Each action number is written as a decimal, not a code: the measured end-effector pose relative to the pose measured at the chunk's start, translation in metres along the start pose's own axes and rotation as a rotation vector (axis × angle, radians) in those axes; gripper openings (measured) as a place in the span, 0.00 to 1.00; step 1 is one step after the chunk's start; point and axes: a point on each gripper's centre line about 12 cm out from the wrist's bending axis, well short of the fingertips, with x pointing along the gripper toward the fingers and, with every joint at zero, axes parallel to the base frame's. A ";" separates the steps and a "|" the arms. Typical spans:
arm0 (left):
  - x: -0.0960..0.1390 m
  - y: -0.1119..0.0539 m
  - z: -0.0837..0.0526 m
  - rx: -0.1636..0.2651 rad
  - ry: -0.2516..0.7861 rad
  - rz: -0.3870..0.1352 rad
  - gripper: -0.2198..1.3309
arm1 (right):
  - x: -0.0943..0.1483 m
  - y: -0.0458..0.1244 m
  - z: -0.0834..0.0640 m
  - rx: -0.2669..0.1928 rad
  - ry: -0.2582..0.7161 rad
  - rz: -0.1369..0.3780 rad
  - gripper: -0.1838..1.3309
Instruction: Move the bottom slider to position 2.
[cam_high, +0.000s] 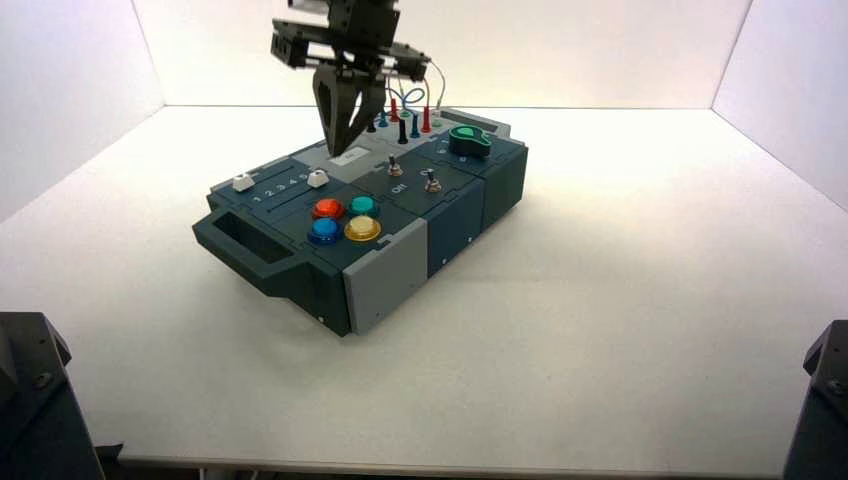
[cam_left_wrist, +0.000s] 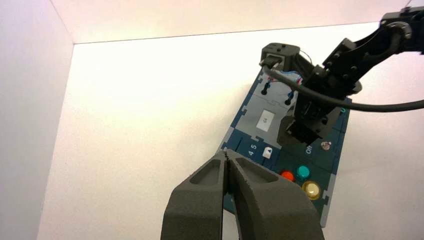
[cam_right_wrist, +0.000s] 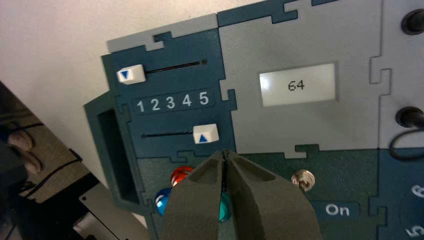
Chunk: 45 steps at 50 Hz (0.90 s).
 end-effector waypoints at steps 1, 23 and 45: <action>0.000 0.000 0.000 0.001 0.000 0.000 0.03 | 0.001 0.000 0.001 0.002 0.000 0.000 0.03; 0.003 0.000 0.000 0.022 0.009 0.000 0.04 | 0.010 -0.001 0.014 -0.002 0.009 0.003 0.03; 0.005 0.001 0.001 0.034 0.014 0.002 0.03 | 0.019 -0.003 0.013 0.004 0.038 0.002 0.03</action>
